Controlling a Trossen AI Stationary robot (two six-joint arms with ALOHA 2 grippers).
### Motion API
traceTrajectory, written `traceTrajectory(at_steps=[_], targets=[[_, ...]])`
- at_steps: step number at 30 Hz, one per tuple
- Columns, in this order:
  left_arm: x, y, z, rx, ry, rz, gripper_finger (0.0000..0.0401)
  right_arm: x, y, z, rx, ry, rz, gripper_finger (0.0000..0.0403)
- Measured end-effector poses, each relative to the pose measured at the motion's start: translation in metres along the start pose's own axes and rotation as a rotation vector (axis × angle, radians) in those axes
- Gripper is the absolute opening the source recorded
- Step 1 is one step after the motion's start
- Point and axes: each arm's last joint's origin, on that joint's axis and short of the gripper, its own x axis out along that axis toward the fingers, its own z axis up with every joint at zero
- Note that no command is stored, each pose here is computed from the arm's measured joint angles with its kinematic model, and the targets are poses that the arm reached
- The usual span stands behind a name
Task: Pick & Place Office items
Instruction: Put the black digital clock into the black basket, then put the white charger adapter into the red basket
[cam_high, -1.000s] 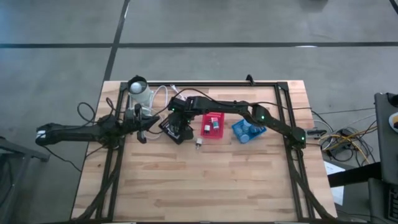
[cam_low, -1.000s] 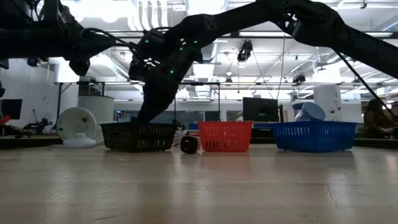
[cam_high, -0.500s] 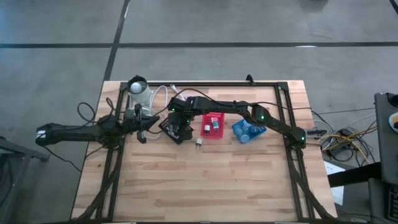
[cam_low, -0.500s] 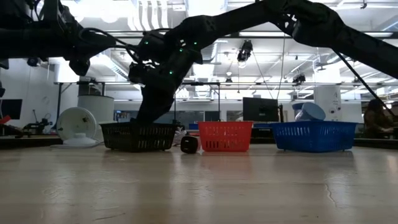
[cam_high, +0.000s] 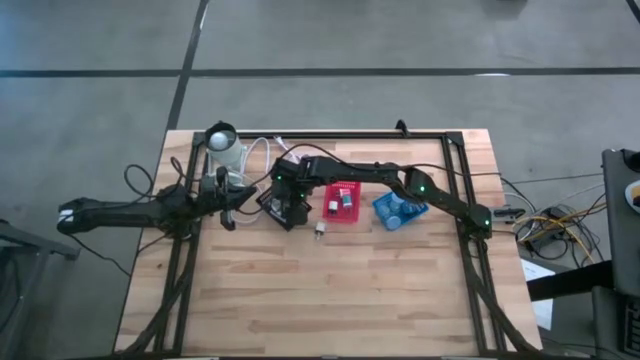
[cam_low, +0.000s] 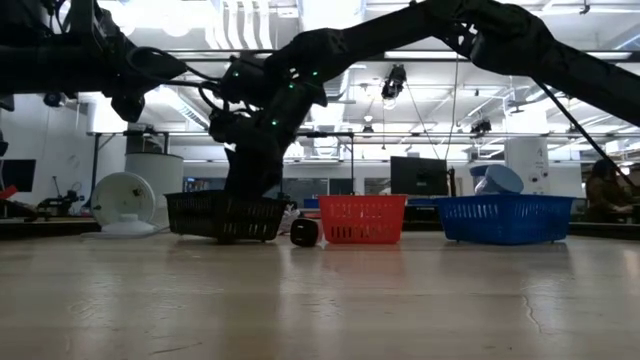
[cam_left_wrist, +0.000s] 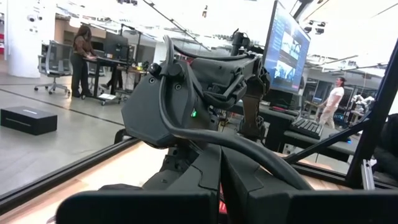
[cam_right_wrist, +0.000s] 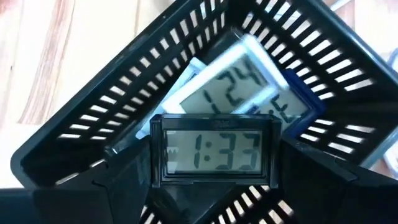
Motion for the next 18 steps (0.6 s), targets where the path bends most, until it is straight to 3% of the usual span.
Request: traceTrajectory(at_steps=[18], targets=[[0.000,0.000,0.001,0.003,-0.011,-0.001,0.0005,-0.018,0.008,0.009,-0.012,-0.019,-0.006,0.0358]])
